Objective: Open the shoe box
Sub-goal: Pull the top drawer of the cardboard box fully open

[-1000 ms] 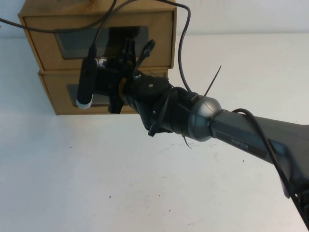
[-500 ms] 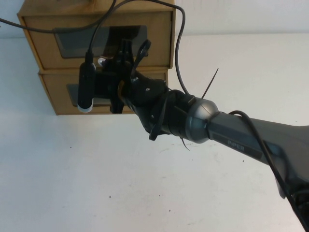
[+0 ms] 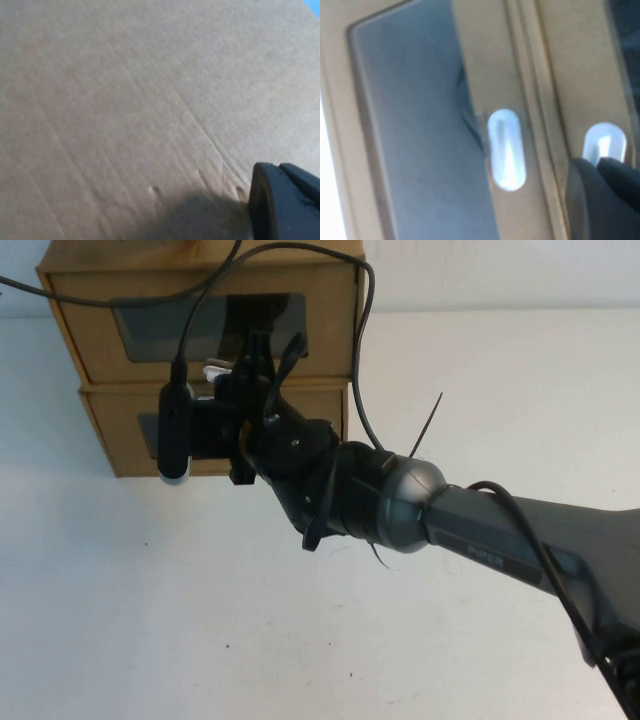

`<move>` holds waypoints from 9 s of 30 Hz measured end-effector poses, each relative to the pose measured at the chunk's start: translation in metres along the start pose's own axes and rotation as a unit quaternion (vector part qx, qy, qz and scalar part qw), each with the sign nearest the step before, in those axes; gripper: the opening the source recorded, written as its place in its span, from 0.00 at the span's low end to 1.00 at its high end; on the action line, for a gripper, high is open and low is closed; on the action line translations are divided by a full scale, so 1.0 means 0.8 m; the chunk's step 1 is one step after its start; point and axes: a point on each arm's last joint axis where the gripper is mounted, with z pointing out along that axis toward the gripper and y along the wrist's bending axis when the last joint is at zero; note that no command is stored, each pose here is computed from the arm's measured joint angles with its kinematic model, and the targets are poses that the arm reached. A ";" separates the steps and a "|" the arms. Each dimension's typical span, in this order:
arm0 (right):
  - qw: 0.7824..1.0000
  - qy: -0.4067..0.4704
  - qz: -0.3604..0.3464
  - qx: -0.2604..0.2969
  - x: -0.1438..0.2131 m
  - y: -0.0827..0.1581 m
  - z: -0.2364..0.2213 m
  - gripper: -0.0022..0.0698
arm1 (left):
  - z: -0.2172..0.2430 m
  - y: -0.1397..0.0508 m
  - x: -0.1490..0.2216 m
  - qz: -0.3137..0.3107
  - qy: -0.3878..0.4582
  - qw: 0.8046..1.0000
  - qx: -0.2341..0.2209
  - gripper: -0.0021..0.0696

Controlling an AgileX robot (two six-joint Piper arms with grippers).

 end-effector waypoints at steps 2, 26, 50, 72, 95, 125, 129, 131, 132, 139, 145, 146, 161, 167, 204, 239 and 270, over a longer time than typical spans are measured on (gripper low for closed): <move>1.000 0.006 0.001 -0.004 0.000 0.004 -0.004 0.03 | 0.000 0.000 0.000 0.000 0.000 1.000 0.000 0.02; 0.997 0.014 0.072 -0.009 0.001 0.009 -0.016 0.43 | 0.000 0.000 0.000 -0.006 0.000 1.000 -0.001 0.02; 0.995 -0.012 0.102 0.012 -0.010 -0.019 -0.010 0.36 | 0.000 0.000 0.000 -0.006 0.000 1.000 -0.001 0.02; 0.996 -0.005 0.093 0.001 0.004 -0.007 0.004 0.35 | 0.000 0.000 0.000 -0.001 0.000 1.000 -0.001 0.02; 0.995 -0.014 0.098 0.009 0.002 -0.010 0.017 0.31 | 0.000 0.002 0.001 0.003 0.002 1.000 -0.009 0.02; 0.998 0.007 0.057 0.017 0.001 -0.010 0.014 0.04 | -0.001 0.001 0.000 0.003 0.001 1.000 -0.009 0.02; 0.999 0.028 0.040 0.012 -0.004 -0.008 0.009 0.04 | -0.001 0.000 0.000 0.002 0.000 1.000 -0.005 0.02; 0.999 0.035 0.039 0.008 -0.004 -0.009 0.005 0.04 | -0.001 0.000 -0.001 0.001 -0.001 1.000 -0.003 0.02; 0.998 0.037 0.040 0.007 -0.004 -0.010 0.003 0.04 | -0.001 0.000 0.000 0.000 -0.001 1.000 -0.001 0.02; 0.998 0.047 0.042 -0.002 -0.007 -0.012 -0.017 0.04 | 0.001 -0.004 0.001 0.000 0.006 1.000 0.004 0.02; 0.997 0.057 0.048 -0.026 -0.009 0.001 -0.037 0.02 | 0.001 -0.003 0.001 0.000 0.007 1.000 0.000 0.02; 0.997 0.058 0.047 -0.030 -0.008 0.004 -0.039 0.02 | 0.001 -0.003 0.001 0.000 0.007 1.000 0.000 0.02; 0.995 0.035 0.091 -0.008 -0.006 -0.003 -0.044 0.25 | 0.001 -0.003 0.001 0.000 0.007 1.000 0.000 0.02; 0.995 0.035 0.096 -0.006 0.005 -0.012 -0.039 0.42 | 0.001 -0.003 0.001 0.000 0.007 1.000 0.000 0.02; 0.994 0.017 0.111 -0.003 -0.001 -0.005 -0.010 0.29 | 0.001 -0.003 0.001 0.003 0.006 1.000 0.000 0.02; 0.997 0.065 0.031 0.030 -0.012 0.006 -0.019 0.04 | 0.002 -0.004 0.001 0.005 0.007 1.000 -0.002 0.02; 0.995 0.052 0.047 -0.064 -0.032 0.038 -0.203 0.03 | 0.005 -0.010 0.002 0.002 0.012 1.000 0.006 0.02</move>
